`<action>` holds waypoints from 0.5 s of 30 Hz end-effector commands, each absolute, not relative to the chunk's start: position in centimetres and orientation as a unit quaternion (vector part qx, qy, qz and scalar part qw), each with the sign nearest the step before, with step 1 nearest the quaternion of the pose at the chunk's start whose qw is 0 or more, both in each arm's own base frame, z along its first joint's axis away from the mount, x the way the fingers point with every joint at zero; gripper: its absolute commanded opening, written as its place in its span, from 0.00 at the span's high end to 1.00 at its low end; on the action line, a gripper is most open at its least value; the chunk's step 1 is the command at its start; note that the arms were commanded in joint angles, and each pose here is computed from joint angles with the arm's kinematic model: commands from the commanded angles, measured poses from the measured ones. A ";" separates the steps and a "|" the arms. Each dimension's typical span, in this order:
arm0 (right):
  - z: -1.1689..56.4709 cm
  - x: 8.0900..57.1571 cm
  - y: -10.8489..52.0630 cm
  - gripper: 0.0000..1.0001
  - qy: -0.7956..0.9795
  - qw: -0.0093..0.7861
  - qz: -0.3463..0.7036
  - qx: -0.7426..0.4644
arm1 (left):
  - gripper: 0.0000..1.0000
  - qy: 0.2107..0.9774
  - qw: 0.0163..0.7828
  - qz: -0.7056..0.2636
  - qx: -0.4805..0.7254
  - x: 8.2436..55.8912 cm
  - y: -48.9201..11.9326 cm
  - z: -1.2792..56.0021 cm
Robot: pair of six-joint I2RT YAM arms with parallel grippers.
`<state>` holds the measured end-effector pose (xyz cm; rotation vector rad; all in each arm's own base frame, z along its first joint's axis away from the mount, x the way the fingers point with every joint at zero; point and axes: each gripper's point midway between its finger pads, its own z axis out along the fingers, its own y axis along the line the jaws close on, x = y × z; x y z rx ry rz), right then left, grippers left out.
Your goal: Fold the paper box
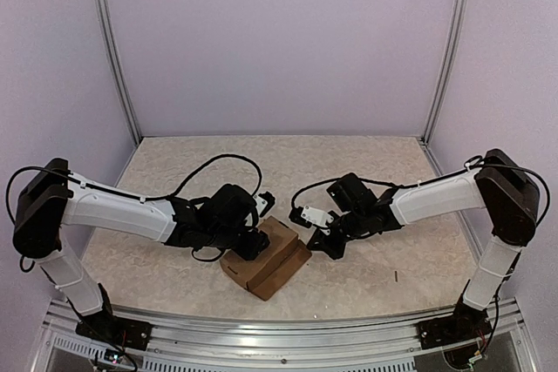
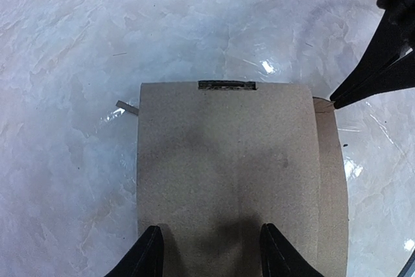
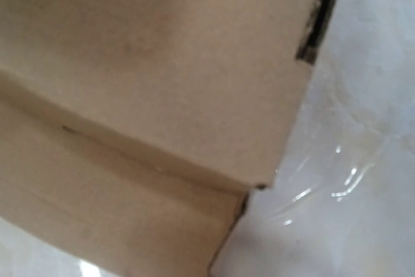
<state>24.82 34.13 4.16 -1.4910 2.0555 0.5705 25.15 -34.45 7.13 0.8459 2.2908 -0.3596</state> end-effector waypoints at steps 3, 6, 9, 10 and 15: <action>4.7 26.4 34.2 1.00 0.768 0.285 0.199 -0.538 | 0.50 0.886 0.289 -0.122 0.343 23.9 -33.2 4.4; 4.9 26.5 34.3 1.00 0.766 0.288 0.202 -0.538 | 0.50 0.885 0.290 -0.121 0.344 24.0 -33.2 4.5; 4.9 26.5 34.4 1.00 0.762 0.288 0.202 -0.543 | 0.49 0.880 0.301 -0.124 0.345 24.4 -33.5 5.2; 4.9 26.4 34.3 1.00 0.762 0.288 0.202 -0.544 | 0.46 0.877 0.310 -0.126 0.344 24.7 -33.7 5.9; 5.1 26.3 34.4 1.00 0.757 0.290 0.205 -0.548 | 0.34 0.865 0.363 -0.168 0.301 27.0 -34.3 10.9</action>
